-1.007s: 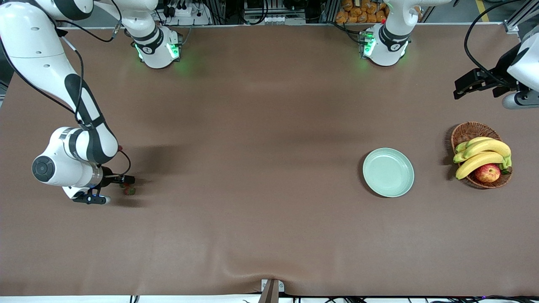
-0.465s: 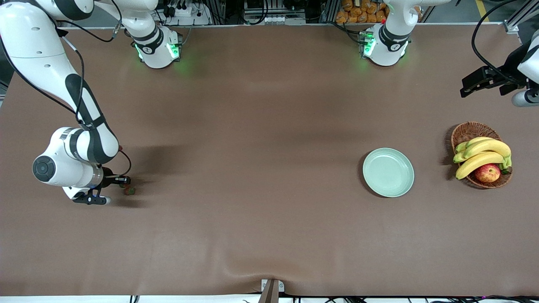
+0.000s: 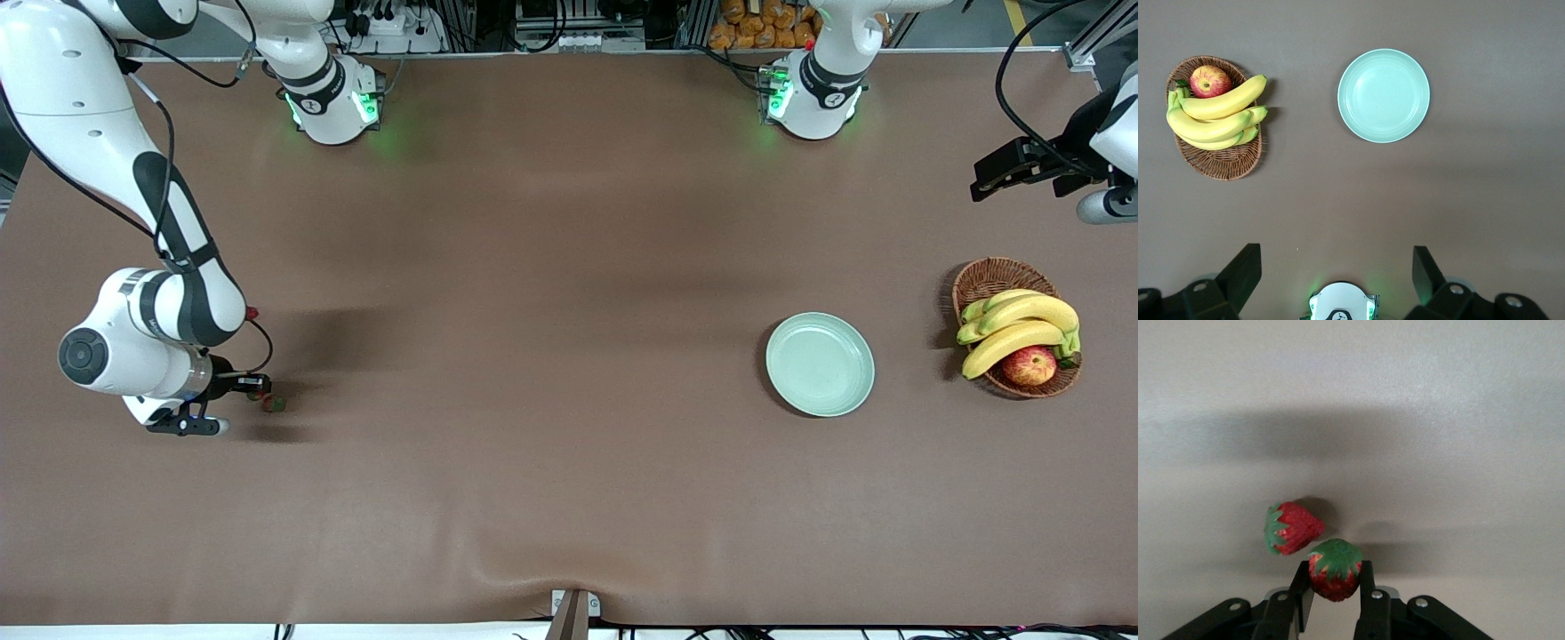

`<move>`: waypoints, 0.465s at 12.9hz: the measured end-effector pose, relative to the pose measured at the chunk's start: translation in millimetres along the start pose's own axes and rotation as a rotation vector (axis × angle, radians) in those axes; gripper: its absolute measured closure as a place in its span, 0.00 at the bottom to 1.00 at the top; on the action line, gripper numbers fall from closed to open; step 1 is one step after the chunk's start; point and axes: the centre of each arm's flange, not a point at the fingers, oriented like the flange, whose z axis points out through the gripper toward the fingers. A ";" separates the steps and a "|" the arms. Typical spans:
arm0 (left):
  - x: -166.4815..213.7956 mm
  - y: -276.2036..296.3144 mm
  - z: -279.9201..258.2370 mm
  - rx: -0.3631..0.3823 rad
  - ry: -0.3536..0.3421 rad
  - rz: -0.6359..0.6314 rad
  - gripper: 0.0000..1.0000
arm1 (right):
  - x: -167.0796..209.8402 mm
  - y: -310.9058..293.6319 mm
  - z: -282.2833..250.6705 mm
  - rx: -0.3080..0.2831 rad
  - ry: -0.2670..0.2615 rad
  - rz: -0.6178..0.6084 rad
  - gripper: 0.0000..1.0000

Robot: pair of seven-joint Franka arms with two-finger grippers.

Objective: Collect all strawberries into plate
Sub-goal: 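Carry the strawberry with the right gripper toward the table middle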

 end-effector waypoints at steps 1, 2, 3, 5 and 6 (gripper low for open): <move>0.0 -0.1 0.0 0.000 0.000 0.000 0.00 | -1.2 0.0 -11.6 0.000 -0.004 -0.023 0.68; 0.0 0.0 0.0 0.000 0.000 0.000 0.00 | -3.0 -0.5 -26.6 0.001 -0.007 -0.053 0.68; 0.0 -0.1 0.0 0.000 0.000 0.001 0.00 | -5.3 -2.2 -44.9 0.001 -0.009 -0.088 0.68; 0.1 -1.1 0.0 0.000 0.000 0.009 0.00 | -10.7 -18.2 -85.1 0.004 -0.001 -0.165 0.68; 0.1 -1.6 0.0 0.000 0.000 0.011 0.00 | -12.6 -36.1 -102.9 0.006 0.008 -0.201 0.68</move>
